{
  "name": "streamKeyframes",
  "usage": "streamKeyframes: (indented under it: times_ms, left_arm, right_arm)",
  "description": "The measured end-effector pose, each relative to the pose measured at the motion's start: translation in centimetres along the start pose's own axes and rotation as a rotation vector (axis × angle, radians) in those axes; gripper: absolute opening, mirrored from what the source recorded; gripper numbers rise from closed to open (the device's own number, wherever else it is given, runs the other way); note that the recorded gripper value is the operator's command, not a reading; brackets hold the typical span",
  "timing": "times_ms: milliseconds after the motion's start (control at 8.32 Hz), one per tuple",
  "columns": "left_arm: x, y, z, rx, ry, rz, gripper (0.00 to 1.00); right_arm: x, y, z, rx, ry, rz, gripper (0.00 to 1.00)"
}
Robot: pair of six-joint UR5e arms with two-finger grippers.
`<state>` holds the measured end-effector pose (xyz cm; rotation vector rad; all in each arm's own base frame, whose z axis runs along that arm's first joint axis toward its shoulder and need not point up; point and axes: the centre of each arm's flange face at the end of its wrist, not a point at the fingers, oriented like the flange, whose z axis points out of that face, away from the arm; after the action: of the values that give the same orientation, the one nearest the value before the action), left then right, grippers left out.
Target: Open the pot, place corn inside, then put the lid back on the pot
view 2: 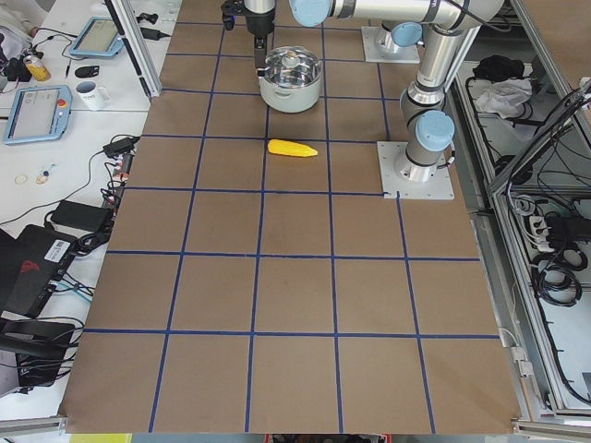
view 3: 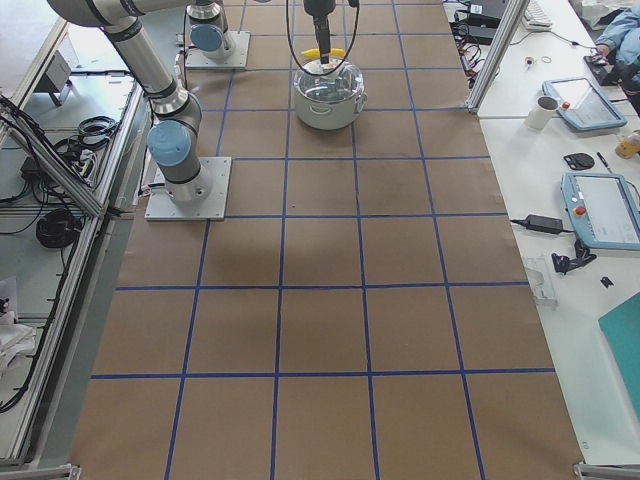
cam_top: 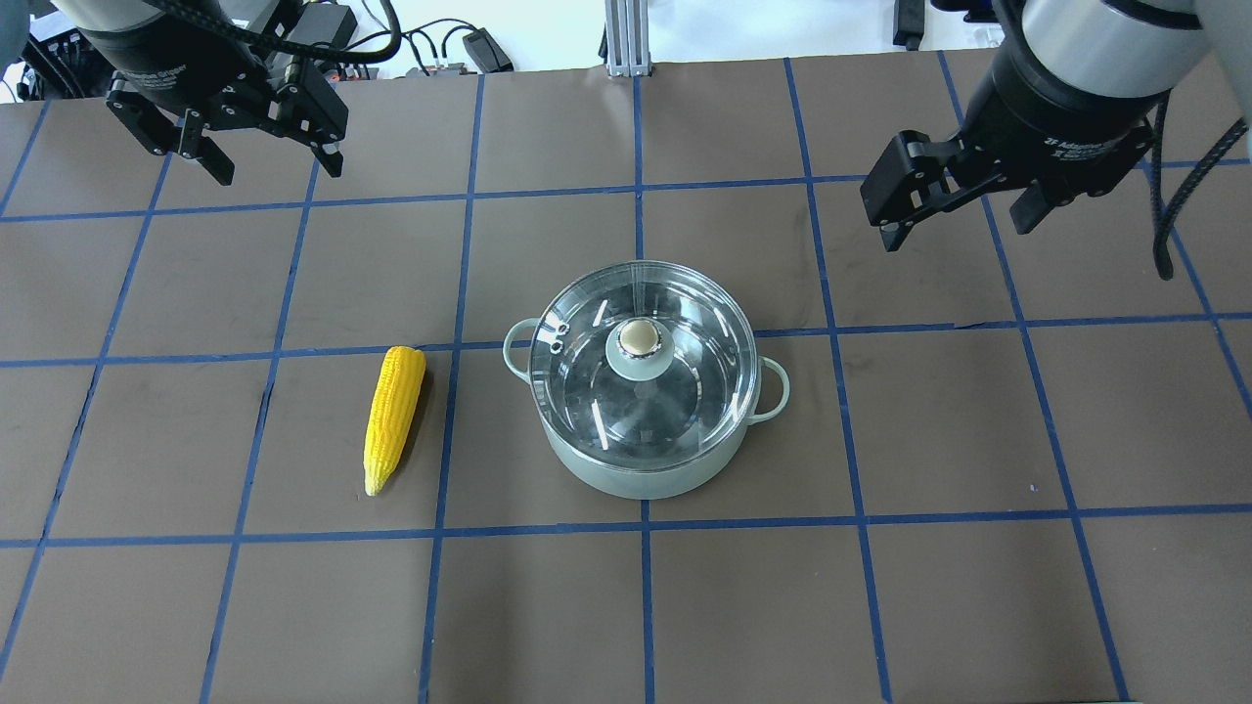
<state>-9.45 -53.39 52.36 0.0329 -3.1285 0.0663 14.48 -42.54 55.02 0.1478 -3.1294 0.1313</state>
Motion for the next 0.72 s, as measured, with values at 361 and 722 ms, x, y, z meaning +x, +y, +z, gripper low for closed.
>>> streamKeyframes:
  times_ms: [361, 722]
  left_arm:
    - [-0.1, 0.3, 0.1, -0.016, 0.002, 0.027, 1.0]
    - [-1.4, -2.5, 6.1, -0.021, 0.002, 0.161, 1.0]
  right_arm:
    - [0.1, -0.1, 0.1, -0.003, 0.006, -0.003, 1.0]
    - [-1.0, -2.2, 2.2, 0.002, -0.003, 0.042, 1.0]
